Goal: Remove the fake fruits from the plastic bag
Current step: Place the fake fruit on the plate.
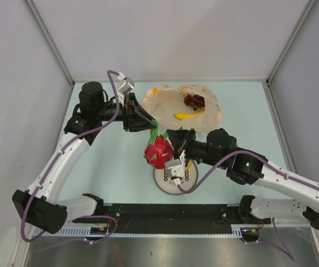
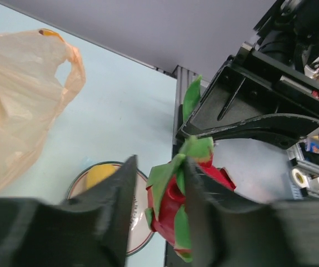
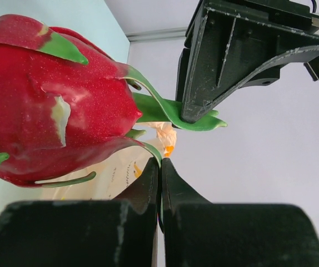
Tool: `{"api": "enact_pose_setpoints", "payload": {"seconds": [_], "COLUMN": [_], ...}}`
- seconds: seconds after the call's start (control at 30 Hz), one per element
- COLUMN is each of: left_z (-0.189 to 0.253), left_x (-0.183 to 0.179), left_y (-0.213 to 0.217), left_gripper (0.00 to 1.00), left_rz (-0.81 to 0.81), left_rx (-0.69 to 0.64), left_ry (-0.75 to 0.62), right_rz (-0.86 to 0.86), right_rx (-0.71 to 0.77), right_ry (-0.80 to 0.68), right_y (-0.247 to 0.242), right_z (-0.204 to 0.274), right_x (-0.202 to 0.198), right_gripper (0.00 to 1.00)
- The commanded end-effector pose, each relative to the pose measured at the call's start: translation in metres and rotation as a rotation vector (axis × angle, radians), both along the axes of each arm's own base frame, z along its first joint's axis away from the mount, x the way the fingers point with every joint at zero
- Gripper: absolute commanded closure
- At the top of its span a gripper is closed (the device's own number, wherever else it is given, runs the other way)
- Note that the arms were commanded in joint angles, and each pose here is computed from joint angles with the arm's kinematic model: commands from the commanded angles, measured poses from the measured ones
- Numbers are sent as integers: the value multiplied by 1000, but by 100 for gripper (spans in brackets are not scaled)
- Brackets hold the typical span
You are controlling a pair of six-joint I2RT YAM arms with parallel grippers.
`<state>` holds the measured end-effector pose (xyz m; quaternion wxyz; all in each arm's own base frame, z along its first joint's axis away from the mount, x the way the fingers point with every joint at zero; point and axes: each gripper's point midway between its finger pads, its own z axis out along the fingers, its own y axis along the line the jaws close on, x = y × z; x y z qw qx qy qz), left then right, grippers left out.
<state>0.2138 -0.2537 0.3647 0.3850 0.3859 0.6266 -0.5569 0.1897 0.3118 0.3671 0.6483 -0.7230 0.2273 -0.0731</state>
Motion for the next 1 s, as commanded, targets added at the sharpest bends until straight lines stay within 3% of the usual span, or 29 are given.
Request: {"api": "enact_pose_setpoints", "payload": {"seconds": [0.0,0.03,0.1,0.3,0.33,0.43,0.53,0.73,0.97], "left_z": [4,2,-3,-31,-37,-61,-85,-129,-155], "left_x": [-8,-8,-10,-17,-20,-21,-23,-22,-10], "left_y": [-3,-3,-3,-8,-12,-14,-20,-34,-32], "left_gripper": [69,85,100,100,100,100,100,100,100], "left_rz": [-52,-53,-41,-15,-20,7,25,39,54], "left_rx": [-32,-31,-27,36,52,103,118,142,185], "left_ry": [-24,-22,-21,-31,-33,-40,-57,-83,-175], "right_rz": [-16,-16,-46,-167,-188,-296,-393,-700,-906], "right_rx": [94,87,65,-18,-36,-66,-103,-67,46], "right_ry": [-24,-17,-3,134,152,197,237,326,406], "right_y": [-1,-2,-5,-34,-41,-76,-120,-196,-233], "right_z": [28,26,17,-32,-39,-48,-57,-76,-79], "right_x": [-2,-2,2,19,21,26,29,63,68], "right_gripper": [100,100,100,48,33,18,12,11,11]}}
